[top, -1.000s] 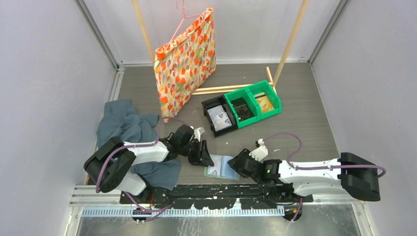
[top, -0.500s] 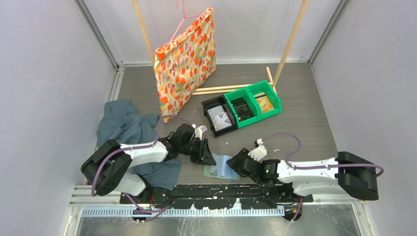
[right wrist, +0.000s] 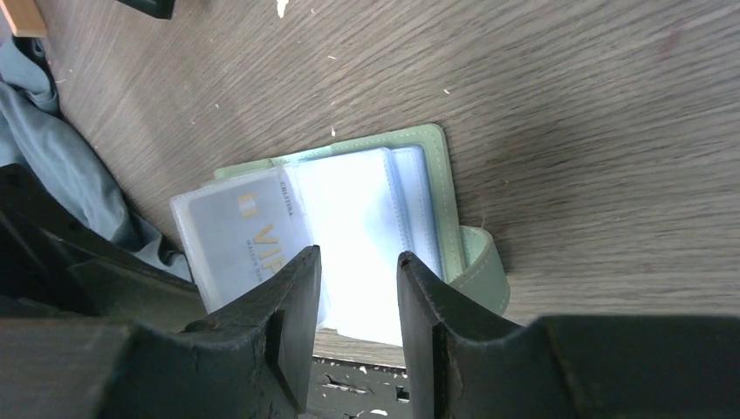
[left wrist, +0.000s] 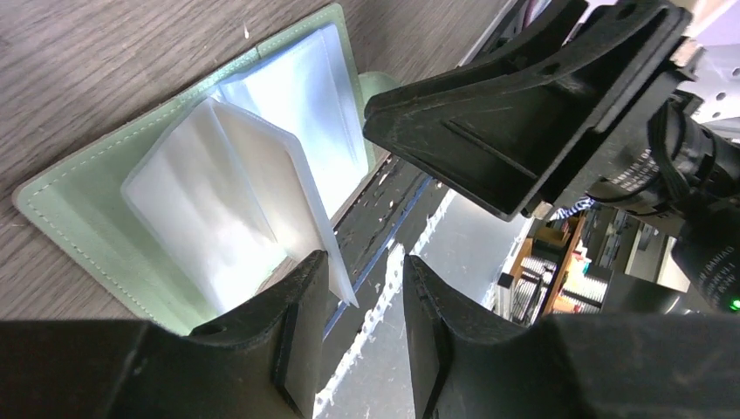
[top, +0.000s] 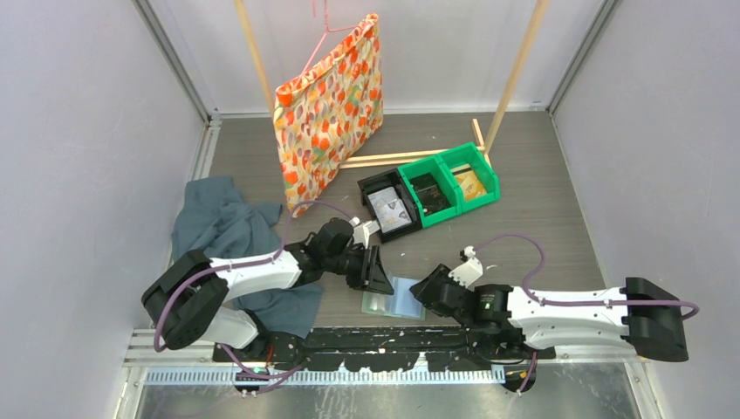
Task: Take the credit cards out of the card holder
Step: Remove the credit card from the card holder.
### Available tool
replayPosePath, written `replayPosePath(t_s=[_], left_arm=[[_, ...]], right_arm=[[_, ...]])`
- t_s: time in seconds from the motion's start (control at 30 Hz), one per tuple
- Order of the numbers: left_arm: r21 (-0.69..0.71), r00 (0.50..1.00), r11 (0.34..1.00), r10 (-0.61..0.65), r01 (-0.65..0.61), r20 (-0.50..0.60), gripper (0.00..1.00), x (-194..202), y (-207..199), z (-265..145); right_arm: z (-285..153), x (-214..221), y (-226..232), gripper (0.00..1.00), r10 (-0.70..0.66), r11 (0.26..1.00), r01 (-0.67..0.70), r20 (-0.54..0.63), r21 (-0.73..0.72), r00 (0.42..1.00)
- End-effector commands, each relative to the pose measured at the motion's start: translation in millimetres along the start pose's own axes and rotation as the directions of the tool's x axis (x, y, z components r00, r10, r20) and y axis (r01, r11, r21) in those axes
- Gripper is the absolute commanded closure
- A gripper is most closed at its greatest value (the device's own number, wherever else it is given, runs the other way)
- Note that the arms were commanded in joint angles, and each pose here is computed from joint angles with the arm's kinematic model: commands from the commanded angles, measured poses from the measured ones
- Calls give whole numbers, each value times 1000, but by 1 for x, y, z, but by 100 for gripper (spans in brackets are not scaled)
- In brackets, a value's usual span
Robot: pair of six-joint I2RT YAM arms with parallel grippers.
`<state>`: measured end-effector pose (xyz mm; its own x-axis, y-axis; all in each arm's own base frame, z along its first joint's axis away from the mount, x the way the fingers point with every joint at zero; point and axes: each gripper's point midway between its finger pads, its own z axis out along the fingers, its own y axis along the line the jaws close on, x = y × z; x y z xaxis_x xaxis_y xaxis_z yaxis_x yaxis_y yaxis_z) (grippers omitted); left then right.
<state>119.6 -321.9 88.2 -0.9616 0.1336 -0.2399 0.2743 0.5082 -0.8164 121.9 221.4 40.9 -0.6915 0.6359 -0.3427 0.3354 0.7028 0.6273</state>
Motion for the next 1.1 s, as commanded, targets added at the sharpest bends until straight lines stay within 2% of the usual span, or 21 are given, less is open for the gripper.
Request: replayPosePath(t_s=[0.0,0.4,0.73,1.07], left_arm=[[44,998,998,55,-55,7,62,-7,-16,6],[61,998,996,66,-65,-15,63,-2,-21,16],[66,997,995,76,-74,-30,63,2,-22,20],[42,997,997,70,-69,-33,63,2,-15,24]], right_arm=[[-13,-17,25,57,-15,998,20,83,-55,996],[-4,12,52,56,-48,993,51,24,-104,999],[-13,-10,24,53,14,996,-8,71,-84,997],[-9,-7,16,52,27,996,-22,58,-84,998]])
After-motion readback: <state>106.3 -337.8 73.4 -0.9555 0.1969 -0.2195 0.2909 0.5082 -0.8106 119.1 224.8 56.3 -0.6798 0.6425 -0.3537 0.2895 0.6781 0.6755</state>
